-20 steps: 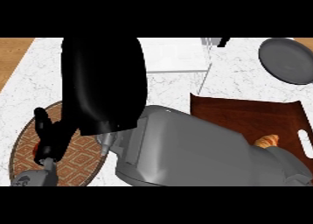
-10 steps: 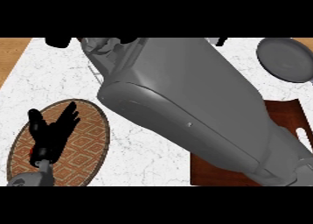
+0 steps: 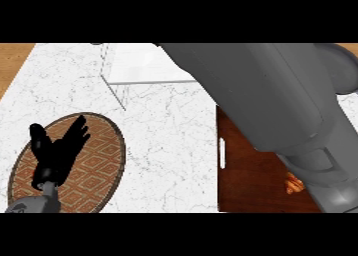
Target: Pick the sweet potato from the tray and place it in the tiered shelf
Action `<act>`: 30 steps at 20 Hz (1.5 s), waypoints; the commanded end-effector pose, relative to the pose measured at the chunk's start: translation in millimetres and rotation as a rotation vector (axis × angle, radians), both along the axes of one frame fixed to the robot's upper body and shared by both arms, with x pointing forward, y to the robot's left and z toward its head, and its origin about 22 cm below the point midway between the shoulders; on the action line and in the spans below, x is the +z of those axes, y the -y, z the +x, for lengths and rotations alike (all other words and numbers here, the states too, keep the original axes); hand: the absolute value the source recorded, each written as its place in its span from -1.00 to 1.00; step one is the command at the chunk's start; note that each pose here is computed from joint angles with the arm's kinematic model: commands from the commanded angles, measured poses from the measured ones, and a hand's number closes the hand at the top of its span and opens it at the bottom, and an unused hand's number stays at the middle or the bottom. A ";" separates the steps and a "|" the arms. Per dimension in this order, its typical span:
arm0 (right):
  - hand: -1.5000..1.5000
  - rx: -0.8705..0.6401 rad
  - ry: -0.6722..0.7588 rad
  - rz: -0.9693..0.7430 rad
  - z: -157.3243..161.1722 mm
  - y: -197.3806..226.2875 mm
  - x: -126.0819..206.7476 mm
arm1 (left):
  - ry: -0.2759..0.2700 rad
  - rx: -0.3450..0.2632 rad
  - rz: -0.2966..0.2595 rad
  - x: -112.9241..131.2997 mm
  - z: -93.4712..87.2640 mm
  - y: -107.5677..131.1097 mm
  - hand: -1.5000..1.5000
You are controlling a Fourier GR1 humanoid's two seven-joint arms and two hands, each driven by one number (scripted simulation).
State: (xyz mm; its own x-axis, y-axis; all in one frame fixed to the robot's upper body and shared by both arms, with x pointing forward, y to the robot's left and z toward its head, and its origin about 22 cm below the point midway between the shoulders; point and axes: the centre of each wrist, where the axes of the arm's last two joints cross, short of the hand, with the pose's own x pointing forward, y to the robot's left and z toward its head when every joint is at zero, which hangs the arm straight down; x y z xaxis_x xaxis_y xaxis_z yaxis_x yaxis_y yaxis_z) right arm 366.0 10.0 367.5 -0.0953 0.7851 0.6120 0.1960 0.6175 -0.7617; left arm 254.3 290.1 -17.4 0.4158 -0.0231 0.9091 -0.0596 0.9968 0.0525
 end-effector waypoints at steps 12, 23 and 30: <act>1.00 -0.035 -0.012 -0.078 64.9 17.4 -63.0 | -0.018 -0.010 -0.007 1.3 4.6 1.6 0.00; 1.00 0.018 0.036 -0.062 78.9 29.2 -52.0 | -0.024 -0.018 -0.005 -4.4 8.2 11.2 0.00; 1.00 0.018 0.013 -0.162 87.9 34.2 -75.1 | -0.009 -0.014 0.012 6.3 8.1 3.4 0.00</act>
